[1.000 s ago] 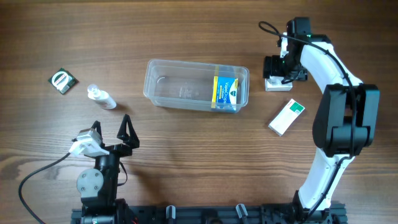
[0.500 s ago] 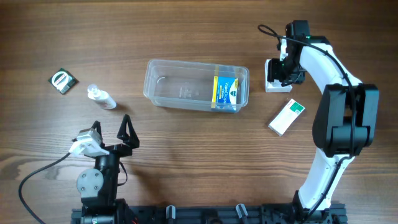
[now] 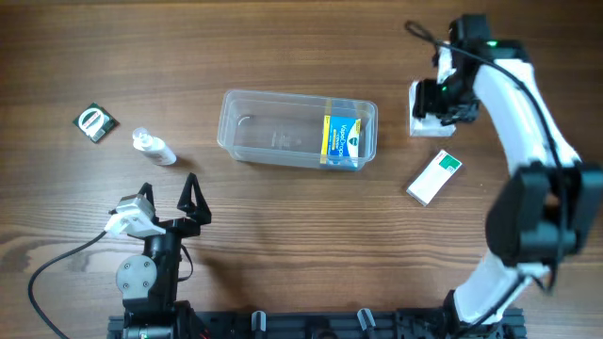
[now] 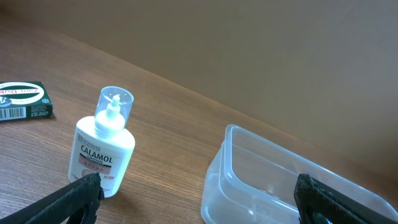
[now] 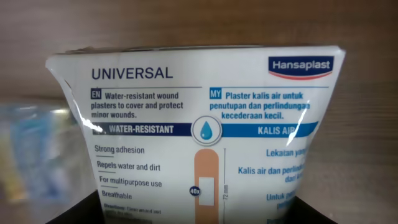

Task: Pack container
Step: 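Move right gripper to the white Hansaplast box and grasp it, then carry the Hansaplast box with right gripper over the container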

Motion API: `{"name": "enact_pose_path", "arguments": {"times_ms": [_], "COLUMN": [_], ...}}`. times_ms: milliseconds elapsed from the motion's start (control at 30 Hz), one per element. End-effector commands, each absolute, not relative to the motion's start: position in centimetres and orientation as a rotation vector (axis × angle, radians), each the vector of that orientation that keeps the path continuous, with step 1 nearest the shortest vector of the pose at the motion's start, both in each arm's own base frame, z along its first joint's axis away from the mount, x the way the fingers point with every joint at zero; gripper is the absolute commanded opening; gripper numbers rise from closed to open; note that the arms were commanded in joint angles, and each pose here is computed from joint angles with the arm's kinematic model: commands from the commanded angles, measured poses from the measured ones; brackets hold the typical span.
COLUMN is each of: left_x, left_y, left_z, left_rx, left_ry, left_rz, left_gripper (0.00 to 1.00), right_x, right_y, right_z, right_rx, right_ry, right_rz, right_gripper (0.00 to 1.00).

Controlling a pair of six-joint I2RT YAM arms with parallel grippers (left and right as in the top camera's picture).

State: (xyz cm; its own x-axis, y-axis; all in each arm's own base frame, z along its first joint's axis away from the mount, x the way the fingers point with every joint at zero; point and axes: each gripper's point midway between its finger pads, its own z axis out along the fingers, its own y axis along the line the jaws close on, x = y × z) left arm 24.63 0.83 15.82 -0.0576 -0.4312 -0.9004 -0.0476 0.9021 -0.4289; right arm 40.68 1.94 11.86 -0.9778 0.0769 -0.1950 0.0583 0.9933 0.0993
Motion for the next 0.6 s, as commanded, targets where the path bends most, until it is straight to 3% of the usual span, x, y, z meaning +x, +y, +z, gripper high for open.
{"name": "enact_pose_path", "arguments": {"times_ms": [0,233,567], "left_x": [24.6,24.6,24.6], "left_y": [1.1,1.1,1.1], "left_z": [15.6,15.6,15.6], "left_rx": [-0.390,-0.390,-0.390], "left_ry": [1.611,1.611,1.611], "left_rz": [-0.312,-0.312,-0.312], "left_gripper": [1.00,1.00,1.00], "right_x": [40.0,37.5,36.7], "right_y": [6.0,12.7,18.3], "right_z": [18.5,22.1,17.5], "right_rx": [0.020,-0.116,-0.031], "right_ry": [2.783,2.719,2.784], "right_rz": [0.379,0.576,0.490], "right_gripper": [0.66,0.67,0.70]}}
